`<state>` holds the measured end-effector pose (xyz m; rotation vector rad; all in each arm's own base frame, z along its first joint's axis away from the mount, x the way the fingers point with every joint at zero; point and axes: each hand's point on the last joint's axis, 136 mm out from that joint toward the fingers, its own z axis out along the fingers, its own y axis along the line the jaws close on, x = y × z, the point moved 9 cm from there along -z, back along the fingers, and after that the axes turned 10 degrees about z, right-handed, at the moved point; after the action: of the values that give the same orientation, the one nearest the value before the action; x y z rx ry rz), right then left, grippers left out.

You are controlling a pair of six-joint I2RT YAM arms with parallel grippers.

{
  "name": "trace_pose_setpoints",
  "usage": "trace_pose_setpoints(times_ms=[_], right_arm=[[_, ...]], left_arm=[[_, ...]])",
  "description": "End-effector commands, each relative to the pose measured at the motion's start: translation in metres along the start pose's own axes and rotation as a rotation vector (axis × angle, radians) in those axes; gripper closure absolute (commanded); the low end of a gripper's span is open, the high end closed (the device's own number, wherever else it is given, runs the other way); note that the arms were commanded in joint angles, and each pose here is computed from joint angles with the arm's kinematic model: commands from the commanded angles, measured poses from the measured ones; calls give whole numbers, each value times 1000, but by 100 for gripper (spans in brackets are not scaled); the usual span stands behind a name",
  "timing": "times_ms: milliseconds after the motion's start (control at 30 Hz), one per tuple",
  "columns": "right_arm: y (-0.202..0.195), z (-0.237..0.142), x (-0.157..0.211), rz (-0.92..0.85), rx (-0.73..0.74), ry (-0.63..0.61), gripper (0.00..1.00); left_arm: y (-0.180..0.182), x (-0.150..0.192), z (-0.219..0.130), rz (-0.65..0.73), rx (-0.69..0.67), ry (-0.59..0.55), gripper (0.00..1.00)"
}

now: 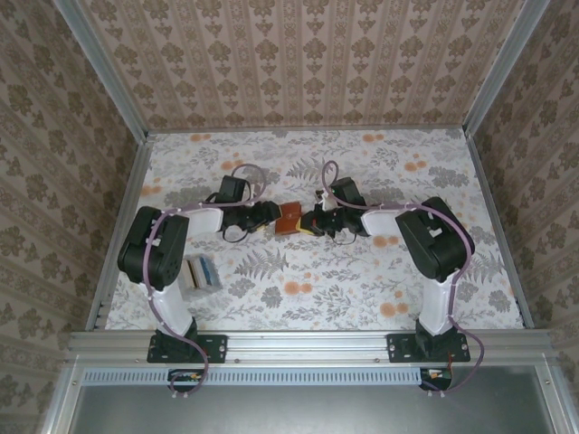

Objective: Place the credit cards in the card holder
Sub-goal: Pick up the card holder from the center of the table.

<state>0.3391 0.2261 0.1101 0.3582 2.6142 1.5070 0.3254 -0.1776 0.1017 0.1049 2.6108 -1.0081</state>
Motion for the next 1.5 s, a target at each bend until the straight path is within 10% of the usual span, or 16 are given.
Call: trace_pose_setpoints(times_ms=[0,400,767,1033,1233,1467], right_arm=[[32,-14,-2,-48,-137,-8,100],[9,1,7,37,-149,25,100],[-32,13,15,120,-43,55,100],[-43,16,16,127,23,68,100],[-31,-7,19,12,138,-29,69],[4,-28,30,-174,391,-147,57]], left_arm=[[-2,5,-2,-27,58,24,41],[-18,-3,-2,-131,271,-44,56],[-11,5,9,-179,291,-6,47],[-15,5,12,-168,297,1,93],[-23,6,0,-124,244,-32,100],[-35,8,-10,-86,140,-70,100]])
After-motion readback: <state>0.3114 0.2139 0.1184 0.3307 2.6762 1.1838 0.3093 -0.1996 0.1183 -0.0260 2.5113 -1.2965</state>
